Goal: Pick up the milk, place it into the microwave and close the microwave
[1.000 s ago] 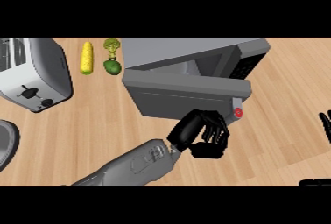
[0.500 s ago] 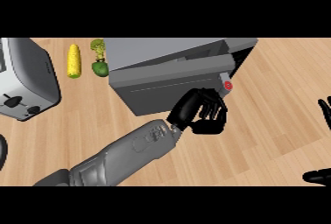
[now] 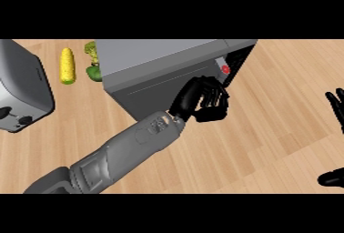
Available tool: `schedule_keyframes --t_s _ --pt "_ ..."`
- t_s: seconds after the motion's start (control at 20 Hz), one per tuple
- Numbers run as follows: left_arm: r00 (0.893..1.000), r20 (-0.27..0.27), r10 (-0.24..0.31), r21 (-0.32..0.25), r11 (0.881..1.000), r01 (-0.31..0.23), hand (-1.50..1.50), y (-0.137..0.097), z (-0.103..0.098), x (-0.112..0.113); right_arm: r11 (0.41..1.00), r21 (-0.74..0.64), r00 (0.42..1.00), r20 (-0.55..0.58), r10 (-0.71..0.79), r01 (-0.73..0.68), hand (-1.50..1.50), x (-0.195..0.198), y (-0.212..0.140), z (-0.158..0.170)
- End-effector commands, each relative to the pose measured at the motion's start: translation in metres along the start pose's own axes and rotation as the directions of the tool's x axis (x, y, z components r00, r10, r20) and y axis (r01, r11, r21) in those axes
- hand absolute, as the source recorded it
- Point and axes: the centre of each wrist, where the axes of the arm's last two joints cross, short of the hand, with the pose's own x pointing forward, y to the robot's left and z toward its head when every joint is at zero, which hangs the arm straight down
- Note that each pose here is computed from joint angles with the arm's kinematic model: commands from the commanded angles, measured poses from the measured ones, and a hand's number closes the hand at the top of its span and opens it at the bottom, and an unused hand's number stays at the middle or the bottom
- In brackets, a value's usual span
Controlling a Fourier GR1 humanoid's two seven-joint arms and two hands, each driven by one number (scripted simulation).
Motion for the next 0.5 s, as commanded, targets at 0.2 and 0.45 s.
schedule_keyframes --t_s 0.2,0.45 --pt "0.996 0.090 0.028 -0.026 0.999 -0.026 1.50 -0.018 -0.017 0.035 0.983 0.161 0.996 0.008 -0.089 0.086 -1.50 0.006 0.008 -0.023" --pt "0.996 0.088 0.031 -0.014 0.999 -0.030 1.50 -0.018 -0.018 0.035 0.938 0.339 0.997 0.017 -0.079 0.068 1.50 0.022 0.017 -0.050"
